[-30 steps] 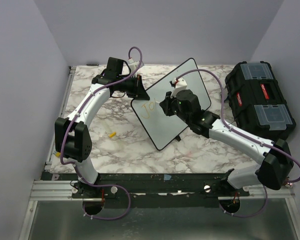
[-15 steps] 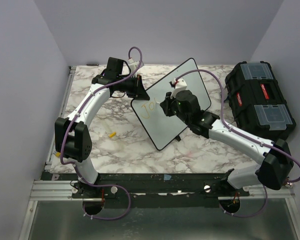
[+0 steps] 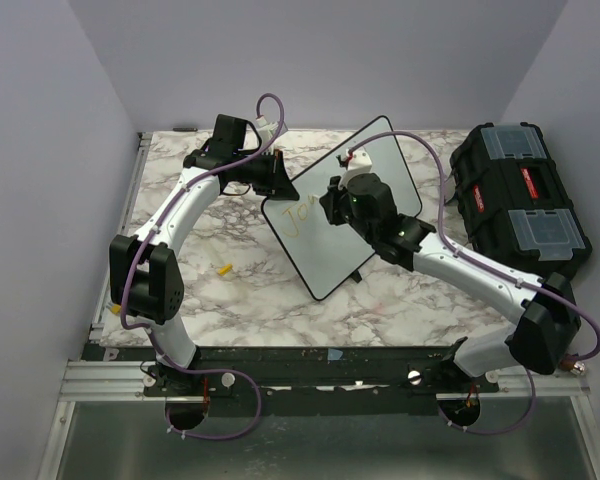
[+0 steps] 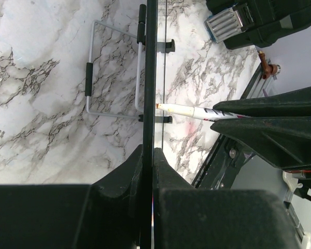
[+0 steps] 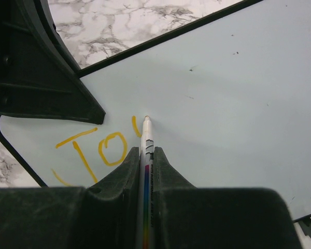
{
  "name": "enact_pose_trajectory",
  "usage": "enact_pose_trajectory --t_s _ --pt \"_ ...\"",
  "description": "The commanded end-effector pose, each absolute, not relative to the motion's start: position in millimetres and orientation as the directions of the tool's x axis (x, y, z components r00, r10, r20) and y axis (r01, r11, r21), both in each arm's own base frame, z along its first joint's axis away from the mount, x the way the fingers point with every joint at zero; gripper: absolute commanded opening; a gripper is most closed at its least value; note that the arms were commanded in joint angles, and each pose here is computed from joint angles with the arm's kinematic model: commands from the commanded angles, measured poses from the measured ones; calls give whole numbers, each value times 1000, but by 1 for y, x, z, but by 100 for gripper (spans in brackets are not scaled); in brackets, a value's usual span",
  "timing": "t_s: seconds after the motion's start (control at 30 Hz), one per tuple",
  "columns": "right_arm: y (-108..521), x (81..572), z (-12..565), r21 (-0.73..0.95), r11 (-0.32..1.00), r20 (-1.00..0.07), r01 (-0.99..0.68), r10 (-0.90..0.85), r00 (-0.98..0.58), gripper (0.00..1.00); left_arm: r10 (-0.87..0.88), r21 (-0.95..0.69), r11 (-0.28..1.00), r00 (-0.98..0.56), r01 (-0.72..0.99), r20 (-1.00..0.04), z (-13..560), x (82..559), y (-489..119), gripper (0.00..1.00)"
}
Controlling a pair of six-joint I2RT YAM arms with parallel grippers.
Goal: Write a sentence on the whiteboard
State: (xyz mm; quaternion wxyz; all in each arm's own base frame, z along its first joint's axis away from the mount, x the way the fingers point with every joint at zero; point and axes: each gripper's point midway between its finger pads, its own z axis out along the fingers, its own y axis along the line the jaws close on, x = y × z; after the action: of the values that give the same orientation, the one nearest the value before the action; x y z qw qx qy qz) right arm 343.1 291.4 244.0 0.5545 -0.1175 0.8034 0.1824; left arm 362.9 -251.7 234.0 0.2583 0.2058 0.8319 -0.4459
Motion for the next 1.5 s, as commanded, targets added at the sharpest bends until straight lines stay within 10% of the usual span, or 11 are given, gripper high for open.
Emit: enact_pose_trajectory --t_s 0.0,1.47 --pt "288 356 247 131 923 -939 -362 -1 -344 1 105 -553 511 -686 659 -720 264 368 -251 0" --pt "278 309 198 149 875 -877 -461 -99 -471 1 103 -548 509 -679 664 -727 268 367 -251 0"
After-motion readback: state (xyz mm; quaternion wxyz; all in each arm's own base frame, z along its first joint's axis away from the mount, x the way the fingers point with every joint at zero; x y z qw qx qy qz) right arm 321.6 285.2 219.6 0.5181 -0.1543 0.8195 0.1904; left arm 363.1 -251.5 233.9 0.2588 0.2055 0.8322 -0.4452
